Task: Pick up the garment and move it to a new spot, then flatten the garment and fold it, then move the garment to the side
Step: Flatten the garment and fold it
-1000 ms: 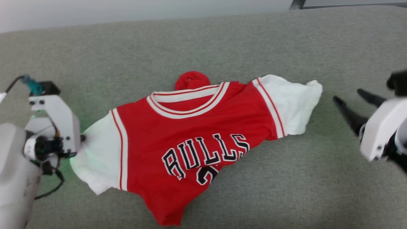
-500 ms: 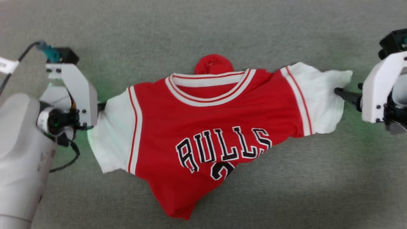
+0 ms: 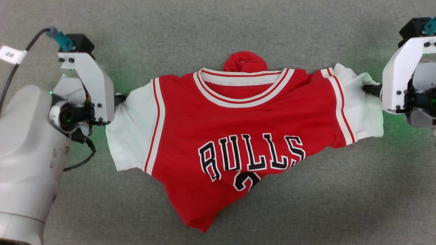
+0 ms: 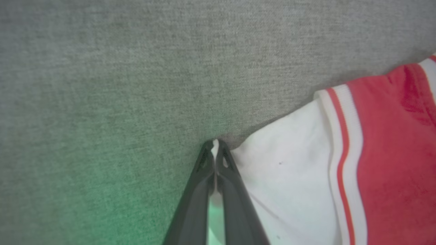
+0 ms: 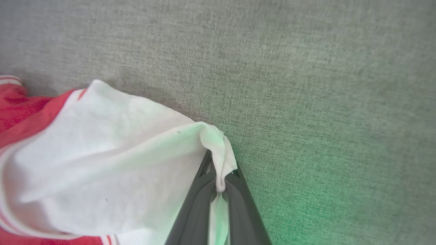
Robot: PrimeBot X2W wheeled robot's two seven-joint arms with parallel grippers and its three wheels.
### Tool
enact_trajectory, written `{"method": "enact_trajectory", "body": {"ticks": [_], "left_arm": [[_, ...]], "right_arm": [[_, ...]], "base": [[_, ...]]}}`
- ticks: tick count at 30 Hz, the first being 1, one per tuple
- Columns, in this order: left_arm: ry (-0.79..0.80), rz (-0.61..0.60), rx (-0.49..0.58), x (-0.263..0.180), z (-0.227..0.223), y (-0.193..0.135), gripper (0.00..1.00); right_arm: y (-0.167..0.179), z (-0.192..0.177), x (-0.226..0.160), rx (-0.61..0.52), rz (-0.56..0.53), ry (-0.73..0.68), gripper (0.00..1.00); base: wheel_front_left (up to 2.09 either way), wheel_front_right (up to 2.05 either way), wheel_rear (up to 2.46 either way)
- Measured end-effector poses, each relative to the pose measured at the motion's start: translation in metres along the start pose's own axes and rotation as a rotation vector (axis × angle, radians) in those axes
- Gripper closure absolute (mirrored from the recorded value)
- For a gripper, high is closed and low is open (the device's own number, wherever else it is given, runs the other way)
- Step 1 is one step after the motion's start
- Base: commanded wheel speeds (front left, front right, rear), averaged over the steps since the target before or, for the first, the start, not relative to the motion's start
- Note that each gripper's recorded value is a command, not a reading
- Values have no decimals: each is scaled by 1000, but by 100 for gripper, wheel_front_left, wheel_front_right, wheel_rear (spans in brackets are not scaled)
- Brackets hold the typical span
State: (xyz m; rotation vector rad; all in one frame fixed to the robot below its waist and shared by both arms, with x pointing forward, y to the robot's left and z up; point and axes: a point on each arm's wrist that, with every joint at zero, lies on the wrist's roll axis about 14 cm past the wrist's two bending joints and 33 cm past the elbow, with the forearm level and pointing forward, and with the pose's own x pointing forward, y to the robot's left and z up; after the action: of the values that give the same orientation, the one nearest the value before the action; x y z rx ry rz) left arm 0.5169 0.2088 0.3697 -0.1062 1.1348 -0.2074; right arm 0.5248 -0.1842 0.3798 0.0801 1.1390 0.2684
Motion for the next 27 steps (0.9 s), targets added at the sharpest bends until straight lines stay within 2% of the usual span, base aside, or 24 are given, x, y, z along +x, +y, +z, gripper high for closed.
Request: {"method": "enact_trajectory", "body": {"ticks": [9, 10, 15, 19, 24, 27], "left_arm": [[9, 32, 6, -27, 10, -1, 100], [-18, 39, 9, -38, 19, -2, 100], [-207, 41, 73, -86, 73, -21, 100], [-373, 47, 122, -135, 111, -38, 100], [-618, 59, 177, -214, 158, -63, 100], [-777, 82, 199, -269, 181, -72, 100]], "right_arm": [[8, 24, -36, 16, 29, -52, 100], [14, 46, -55, 3, 35, -132, 100], [36, 93, -103, -47, 48, -353, 100], [54, 136, -159, -129, 23, -600, 100], [90, 167, -225, -224, 25, -856, 100], [114, 185, -278, -296, 18, -1042, 100]], "base": [[0, 0, 0], [0, 0, 0], [0, 0, 0], [0, 0, 0], [0, 0, 0], [0, 0, 0]]}}
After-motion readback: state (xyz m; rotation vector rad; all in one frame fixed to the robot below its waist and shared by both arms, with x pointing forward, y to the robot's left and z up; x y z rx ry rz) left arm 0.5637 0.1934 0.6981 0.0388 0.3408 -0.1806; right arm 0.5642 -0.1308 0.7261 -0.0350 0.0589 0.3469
